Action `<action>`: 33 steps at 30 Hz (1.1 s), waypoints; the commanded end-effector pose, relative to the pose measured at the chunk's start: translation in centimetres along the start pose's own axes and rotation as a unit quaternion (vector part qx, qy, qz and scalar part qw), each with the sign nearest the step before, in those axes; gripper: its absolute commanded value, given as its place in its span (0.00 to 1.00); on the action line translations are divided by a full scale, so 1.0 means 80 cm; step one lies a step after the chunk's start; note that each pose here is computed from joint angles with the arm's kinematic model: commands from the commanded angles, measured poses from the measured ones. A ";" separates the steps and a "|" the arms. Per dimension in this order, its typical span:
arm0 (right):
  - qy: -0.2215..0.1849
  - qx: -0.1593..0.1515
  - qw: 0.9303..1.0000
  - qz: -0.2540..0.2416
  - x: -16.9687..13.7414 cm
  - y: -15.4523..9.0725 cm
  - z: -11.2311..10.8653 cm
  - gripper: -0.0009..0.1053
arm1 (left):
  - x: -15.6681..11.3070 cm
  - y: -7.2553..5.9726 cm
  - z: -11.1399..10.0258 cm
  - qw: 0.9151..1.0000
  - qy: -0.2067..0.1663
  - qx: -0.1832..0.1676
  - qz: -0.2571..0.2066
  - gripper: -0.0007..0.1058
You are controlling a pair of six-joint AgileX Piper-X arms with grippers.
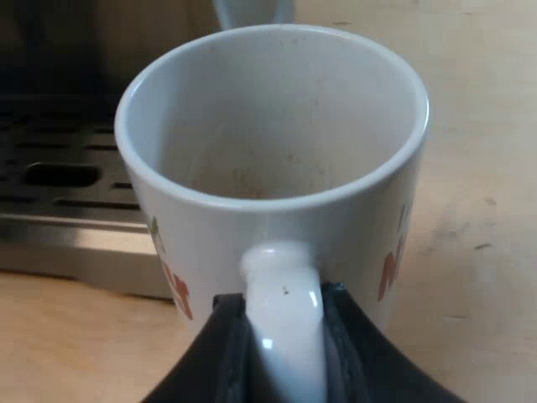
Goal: Place mug into machine
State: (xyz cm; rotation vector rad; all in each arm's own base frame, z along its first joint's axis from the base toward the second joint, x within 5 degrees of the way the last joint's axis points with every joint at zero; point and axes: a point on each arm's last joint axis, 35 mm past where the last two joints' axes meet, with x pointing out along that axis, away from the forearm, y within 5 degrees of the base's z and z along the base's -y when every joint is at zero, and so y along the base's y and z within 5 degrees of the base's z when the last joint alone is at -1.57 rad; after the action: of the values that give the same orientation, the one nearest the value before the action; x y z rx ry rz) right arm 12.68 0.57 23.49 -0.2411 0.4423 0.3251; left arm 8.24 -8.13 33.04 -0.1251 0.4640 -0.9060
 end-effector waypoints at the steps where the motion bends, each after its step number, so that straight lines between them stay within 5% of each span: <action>1: -0.049 -0.027 0.998 0.032 -0.022 0.009 0.021 0.01 | -0.001 0.001 0.003 1.000 -0.010 -0.001 0.025 0.75; 12: -0.093 -0.085 0.984 0.122 -0.041 0.040 0.052 0.01 | -0.002 0.008 0.004 0.994 -0.027 -0.001 0.101 0.75; 33: -0.092 -0.150 0.972 0.157 -0.004 0.093 0.069 0.01 | -0.002 0.008 0.004 0.994 -0.027 -0.001 0.102 0.75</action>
State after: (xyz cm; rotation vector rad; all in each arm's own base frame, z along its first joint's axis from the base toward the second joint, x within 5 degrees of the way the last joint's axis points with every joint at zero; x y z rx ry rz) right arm 11.52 8.73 25.81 -0.4488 0.3423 0.7423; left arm 8.77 -7.67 33.00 -0.0981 0.4272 -0.7119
